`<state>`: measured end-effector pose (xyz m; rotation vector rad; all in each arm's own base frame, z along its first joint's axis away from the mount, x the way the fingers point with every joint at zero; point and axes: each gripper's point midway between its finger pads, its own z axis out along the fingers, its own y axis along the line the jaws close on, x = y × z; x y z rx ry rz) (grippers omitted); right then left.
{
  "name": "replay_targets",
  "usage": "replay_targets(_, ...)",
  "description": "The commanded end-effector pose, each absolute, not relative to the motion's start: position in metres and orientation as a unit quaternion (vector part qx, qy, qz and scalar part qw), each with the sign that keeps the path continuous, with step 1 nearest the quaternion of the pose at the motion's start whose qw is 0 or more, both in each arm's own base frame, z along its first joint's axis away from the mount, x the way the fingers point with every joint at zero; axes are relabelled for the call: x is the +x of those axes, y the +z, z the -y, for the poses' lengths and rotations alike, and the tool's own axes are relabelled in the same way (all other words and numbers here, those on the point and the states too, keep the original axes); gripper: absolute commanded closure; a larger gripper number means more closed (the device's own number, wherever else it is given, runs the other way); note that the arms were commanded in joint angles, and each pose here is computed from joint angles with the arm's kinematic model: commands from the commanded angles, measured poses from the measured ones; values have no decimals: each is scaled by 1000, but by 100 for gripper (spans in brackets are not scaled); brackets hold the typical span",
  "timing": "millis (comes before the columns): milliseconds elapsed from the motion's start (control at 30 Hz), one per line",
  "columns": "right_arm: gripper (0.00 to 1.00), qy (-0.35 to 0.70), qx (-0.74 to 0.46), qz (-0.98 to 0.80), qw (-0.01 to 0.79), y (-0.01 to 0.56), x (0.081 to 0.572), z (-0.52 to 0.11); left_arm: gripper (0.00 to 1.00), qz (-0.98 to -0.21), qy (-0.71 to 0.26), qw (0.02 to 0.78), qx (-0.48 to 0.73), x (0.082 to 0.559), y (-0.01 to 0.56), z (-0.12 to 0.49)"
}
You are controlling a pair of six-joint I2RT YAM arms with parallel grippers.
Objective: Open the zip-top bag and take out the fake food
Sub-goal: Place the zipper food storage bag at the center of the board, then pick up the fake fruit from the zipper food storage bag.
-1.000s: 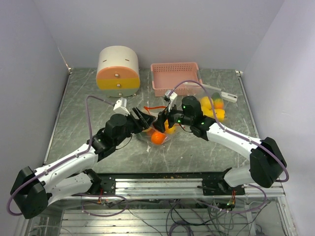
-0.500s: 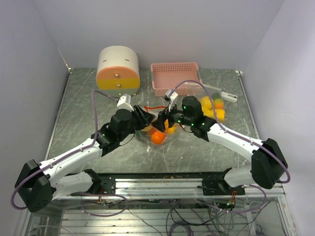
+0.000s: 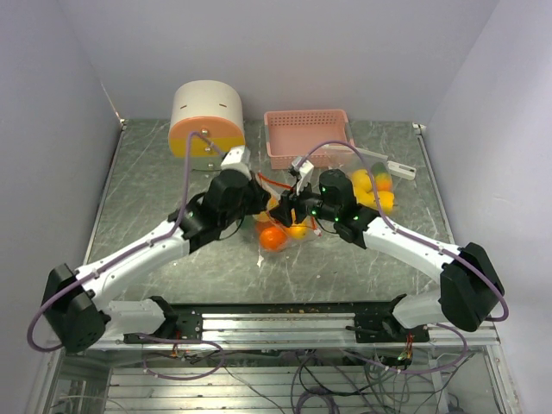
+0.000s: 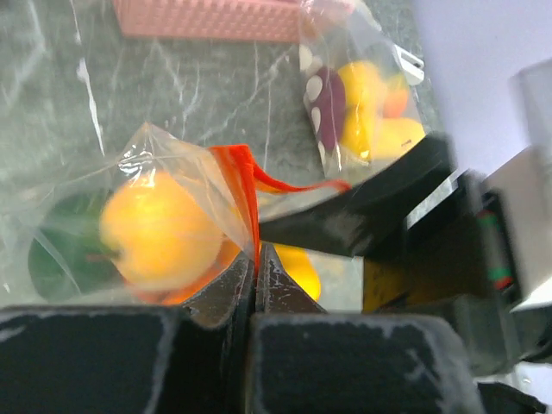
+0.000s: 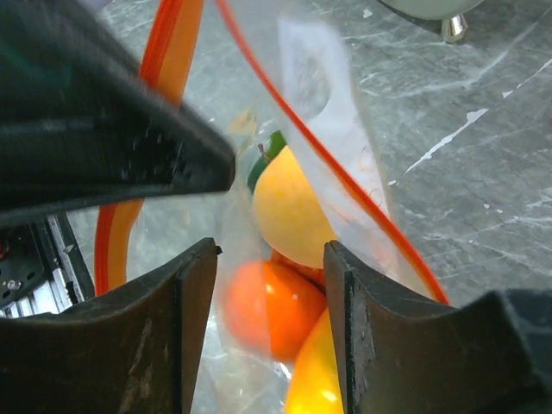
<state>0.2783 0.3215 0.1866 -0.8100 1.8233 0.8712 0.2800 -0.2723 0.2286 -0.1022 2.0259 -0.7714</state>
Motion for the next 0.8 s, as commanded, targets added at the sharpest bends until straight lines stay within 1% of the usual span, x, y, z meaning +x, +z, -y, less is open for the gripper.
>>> replay_targets(0, 49, 366, -321, -740, 465, 187, 275, -324, 93, -839, -224, 492, 70, 298, 267, 275)
replay_targets(67, 51, 365, -313, -743, 465, 184, 277, -323, 93, -843, -206, 484, 109, 304, 277, 284)
replay_targets(167, 55, 355, -295, -754, 467, 178, 282, -320, 93, -854, -199, 454, 162, 309, 273, 303)
replay_targets(333, 58, 326, -263, -778, 468, 158, 290, -309, 93, -882, -205, 378, 193, 307, 214, 329)
replay_targets(400, 58, 319, -252, -785, 467, 149, 292, -306, 93, -889, -209, 362, 185, 306, 192, 333)
replay_targets(533, 58, 296, -223, -806, 461, 125, 298, -297, 92, -892, -237, 344, 172, 302, 171, 344)
replay_targets(667, 58, 264, -176, -829, 461, 104, 305, -283, 87, -890, -261, 333, 168, 300, 162, 355)
replay_targets(767, 57, 247, -145, -836, 469, 97, 311, -274, 75, -885, -271, 335, 175, 299, 164, 360)
